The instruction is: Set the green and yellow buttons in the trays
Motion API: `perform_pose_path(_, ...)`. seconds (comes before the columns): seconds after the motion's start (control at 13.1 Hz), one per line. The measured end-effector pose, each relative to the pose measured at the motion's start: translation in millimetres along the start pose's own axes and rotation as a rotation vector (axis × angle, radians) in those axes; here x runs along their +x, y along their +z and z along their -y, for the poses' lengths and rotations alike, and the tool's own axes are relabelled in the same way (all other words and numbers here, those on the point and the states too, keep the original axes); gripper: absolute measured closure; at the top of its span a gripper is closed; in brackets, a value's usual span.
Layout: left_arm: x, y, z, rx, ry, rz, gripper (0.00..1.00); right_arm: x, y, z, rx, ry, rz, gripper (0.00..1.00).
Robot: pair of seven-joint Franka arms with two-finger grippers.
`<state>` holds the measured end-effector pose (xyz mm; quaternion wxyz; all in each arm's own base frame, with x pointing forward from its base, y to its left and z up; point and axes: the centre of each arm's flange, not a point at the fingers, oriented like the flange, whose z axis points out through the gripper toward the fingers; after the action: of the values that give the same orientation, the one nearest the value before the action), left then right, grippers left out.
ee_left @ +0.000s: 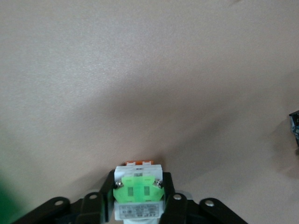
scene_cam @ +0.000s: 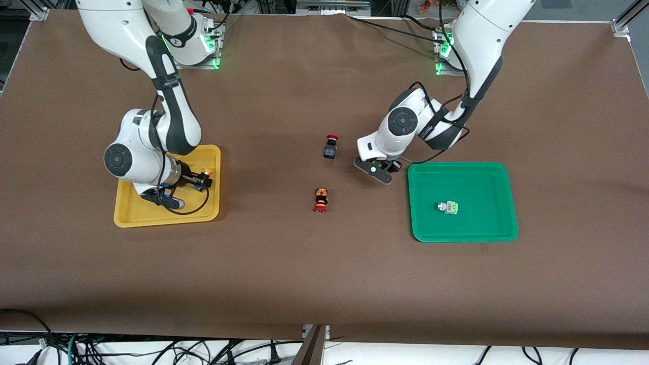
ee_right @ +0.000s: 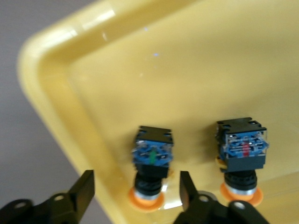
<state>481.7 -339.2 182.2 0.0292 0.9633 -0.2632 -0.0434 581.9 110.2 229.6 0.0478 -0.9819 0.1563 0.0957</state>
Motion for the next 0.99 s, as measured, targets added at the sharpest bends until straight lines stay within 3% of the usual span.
perform_pose_path(0.08, 1, -12, 3, 0.013, -0.003, 0.018, 0.59, -2, -18, 8, 0.020, 0.003, -0.006, 0.02)
perform_pose_path(0.31, 8, -88, 31, 0.082, -0.053, 0.127, 0.59, -18, -88, 27, 0.084, -0.020, -0.051, 0.00)
perform_pose_path(0.46, 8, -136, 74, 0.105, -0.126, 0.189, 0.59, -38, -140, 28, 0.054, -0.078, -0.082, 0.00)
perform_pose_path(0.61, -1, -135, 149, 0.127, -0.157, 0.219, 0.59, -62, -190, 19, 0.008, -0.129, -0.100, 0.00)
perform_pose_path(0.76, -17, -111, 237, 0.164, -0.155, 0.236, 0.59, -85, -235, 6, 0.001, -0.162, -0.119, 0.00)
perform_pose_path(0.99, -39, -71, 324, 0.117, -0.170, 0.191, 0.59, -103, -295, -1, 0.006, -0.182, -0.135, 0.00)
